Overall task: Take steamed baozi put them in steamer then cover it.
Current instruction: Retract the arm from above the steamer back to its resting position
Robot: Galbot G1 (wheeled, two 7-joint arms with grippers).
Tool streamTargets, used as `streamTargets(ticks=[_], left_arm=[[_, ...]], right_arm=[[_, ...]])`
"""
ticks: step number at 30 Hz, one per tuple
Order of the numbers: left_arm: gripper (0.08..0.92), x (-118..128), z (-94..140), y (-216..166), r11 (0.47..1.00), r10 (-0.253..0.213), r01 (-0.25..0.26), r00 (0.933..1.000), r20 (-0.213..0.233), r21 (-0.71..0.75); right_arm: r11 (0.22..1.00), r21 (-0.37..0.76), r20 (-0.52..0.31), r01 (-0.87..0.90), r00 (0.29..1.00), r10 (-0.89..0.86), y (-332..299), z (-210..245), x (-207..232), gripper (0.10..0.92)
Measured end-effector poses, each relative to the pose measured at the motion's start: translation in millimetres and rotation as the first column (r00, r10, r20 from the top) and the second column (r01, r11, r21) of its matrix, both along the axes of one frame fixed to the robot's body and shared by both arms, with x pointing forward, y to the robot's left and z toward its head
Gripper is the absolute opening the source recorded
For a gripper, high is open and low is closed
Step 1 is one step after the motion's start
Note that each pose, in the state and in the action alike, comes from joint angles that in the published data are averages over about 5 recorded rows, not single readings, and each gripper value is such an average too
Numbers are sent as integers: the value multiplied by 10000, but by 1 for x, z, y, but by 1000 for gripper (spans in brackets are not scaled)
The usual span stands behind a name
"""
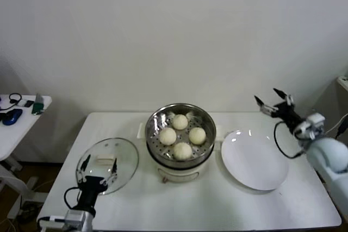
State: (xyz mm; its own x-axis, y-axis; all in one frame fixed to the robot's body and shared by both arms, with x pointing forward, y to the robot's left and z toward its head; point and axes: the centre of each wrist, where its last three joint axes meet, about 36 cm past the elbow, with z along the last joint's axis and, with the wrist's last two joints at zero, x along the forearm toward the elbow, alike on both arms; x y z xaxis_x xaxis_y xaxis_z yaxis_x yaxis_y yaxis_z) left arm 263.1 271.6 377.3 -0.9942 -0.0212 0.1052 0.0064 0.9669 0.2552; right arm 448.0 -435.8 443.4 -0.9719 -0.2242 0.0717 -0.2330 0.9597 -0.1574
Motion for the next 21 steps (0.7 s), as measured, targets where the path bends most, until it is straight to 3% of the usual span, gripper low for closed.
streamTargets(ticks=[6, 11, 15, 21], left_arm=[[823, 3, -3, 11, 9960, -1, -32, 9993, 362, 896], [823, 5, -6, 23, 9622, -33, -171, 9972, 745, 2716], [823, 8, -14, 30, 8815, 43, -536, 9944, 1057, 4691], [823, 10, -42, 34, 6917, -129, -630, 9950, 995, 7194]], right_arm=[[9956, 589, -793, 723, 9946, -675, -1, -82, -78, 823], [9878, 945, -1166, 1237, 9868, -1124, 8, -124, -130, 823], [9805, 1139, -1185, 1602, 9820, -1467, 14, -141, -152, 823], [9715, 1284, -1137, 1993, 9761, -1852, 24, -155, -171, 823]])
